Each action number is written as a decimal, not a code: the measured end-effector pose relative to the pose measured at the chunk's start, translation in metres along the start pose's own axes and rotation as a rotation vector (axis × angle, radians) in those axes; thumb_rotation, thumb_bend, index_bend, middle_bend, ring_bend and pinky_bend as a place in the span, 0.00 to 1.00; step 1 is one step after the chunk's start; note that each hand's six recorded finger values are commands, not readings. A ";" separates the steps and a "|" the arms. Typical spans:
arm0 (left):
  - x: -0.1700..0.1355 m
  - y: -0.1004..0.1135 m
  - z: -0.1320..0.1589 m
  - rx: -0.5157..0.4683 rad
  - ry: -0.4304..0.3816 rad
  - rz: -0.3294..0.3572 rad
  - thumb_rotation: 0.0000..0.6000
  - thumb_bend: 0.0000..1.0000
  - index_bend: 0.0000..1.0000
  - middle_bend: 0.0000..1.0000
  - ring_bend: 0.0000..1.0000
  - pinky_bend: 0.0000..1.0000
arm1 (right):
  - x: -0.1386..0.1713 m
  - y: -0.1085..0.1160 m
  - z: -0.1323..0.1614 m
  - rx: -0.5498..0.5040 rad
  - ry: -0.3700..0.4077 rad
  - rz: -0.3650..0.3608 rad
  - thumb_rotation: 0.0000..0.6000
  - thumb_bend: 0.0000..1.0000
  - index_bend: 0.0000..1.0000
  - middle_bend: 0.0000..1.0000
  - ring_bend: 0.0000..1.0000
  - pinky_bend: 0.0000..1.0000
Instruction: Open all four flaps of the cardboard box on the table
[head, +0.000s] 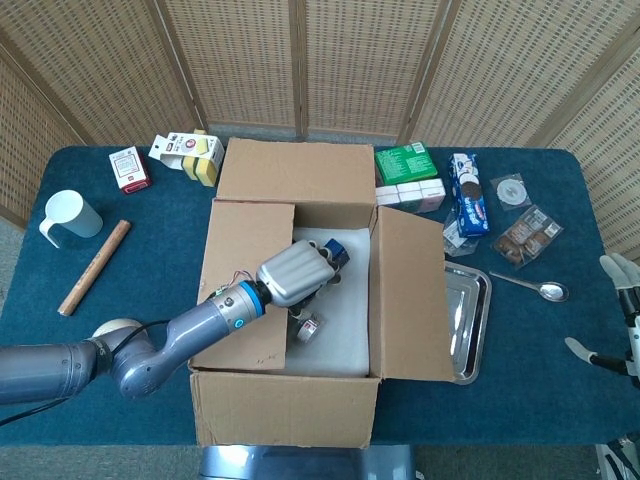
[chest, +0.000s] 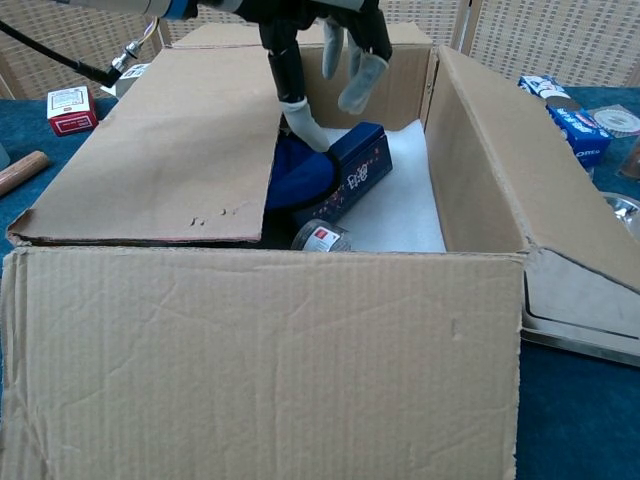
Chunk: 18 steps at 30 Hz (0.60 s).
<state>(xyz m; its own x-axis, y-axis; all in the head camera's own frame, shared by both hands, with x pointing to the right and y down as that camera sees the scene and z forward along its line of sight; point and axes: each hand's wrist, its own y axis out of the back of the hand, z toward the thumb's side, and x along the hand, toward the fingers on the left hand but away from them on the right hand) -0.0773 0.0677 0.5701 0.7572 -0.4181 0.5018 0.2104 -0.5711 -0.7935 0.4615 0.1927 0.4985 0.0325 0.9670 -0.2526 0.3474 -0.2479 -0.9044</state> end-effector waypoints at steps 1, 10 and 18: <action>0.000 -0.001 0.001 -0.001 -0.001 -0.003 1.00 0.17 0.60 0.48 0.36 0.47 | 0.000 0.000 0.000 -0.001 0.000 0.001 1.00 0.00 0.00 0.00 0.00 0.03; 0.001 -0.019 0.005 0.039 0.006 -0.062 1.00 0.18 0.63 0.52 0.41 0.52 | 0.001 0.003 0.000 -0.012 0.001 -0.008 1.00 0.00 0.00 0.00 0.00 0.03; -0.008 -0.012 -0.005 0.065 0.049 -0.088 1.00 0.18 0.72 0.62 0.51 0.52 | 0.001 0.004 0.001 -0.016 0.004 -0.012 1.00 0.00 0.00 0.00 0.00 0.03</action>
<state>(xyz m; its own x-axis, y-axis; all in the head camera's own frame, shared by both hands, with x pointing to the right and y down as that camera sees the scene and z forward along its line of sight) -0.0895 0.0745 0.5776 0.7032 -0.4032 0.5856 0.3155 -0.5611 -0.7652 0.4622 0.1924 0.4941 0.0325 0.9701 -0.2406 0.3625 -0.2358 -0.9017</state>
